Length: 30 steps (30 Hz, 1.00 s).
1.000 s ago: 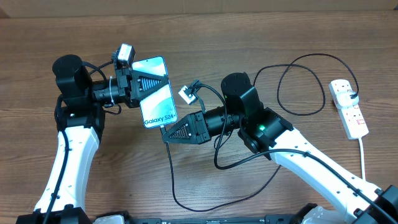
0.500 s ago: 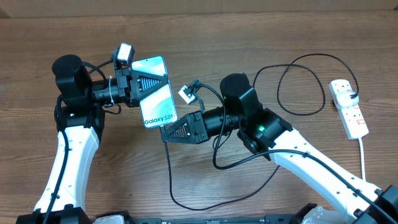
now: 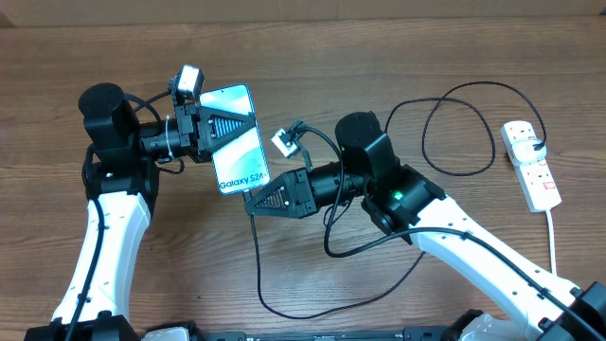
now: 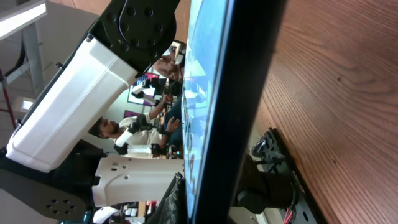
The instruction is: Plug charger to phone and switch on socket
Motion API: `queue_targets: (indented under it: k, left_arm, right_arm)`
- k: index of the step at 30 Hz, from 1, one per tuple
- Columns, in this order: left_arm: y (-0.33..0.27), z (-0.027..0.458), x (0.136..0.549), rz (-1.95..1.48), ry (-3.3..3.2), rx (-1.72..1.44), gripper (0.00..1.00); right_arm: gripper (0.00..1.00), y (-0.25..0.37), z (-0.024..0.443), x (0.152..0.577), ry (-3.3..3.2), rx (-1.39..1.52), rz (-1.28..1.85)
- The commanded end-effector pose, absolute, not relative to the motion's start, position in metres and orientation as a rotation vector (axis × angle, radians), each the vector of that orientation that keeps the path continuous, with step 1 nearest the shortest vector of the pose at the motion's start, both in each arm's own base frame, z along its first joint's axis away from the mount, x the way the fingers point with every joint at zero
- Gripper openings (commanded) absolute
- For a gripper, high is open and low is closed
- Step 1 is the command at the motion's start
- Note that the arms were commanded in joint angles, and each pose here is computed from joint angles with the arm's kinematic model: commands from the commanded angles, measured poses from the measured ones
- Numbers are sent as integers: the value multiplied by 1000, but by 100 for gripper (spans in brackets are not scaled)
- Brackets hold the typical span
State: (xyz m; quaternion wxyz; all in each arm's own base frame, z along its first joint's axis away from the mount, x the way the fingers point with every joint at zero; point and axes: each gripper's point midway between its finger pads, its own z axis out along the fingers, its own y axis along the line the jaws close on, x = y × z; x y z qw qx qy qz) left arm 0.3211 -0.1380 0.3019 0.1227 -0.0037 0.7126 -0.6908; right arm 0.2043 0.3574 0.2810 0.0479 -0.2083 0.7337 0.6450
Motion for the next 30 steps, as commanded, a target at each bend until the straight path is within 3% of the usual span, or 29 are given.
queue_targets:
  k: [1, 16, 17, 19, 21, 25, 28, 30]
  left_arm:
    - [-143, 310, 304, -2060, 2076, 133, 4]
    - [-157, 310, 297, -2086, 2091, 183, 4]
    - [-157, 310, 297, -2084, 2090, 184, 4]
    - [-157, 310, 297, -2084, 2090, 184, 4]
    - [-157, 310, 297, -2082, 2088, 188, 4]
    - [-157, 310, 297, -2082, 2088, 189, 4]
    - [-157, 310, 297, -2083, 2088, 189, 4]
    - [-157, 310, 297, -2082, 2088, 189, 4]
  right_arm:
    - [4, 345, 294, 242, 2172, -493, 1881]
    - [4, 342, 294, 255, 2156, -457, 1888]
    - [13, 340, 295, 255, 2151, -469, 1891]
    - [53, 338, 296, 252, 2135, -517, 1904]
    - [78, 335, 298, 247, 2119, -571, 1924]
    - [92, 331, 299, 241, 2095, -649, 1944]
    - [91, 328, 292, 243, 2113, -648, 1922]
    - [85, 325, 288, 245, 2140, -624, 1919]
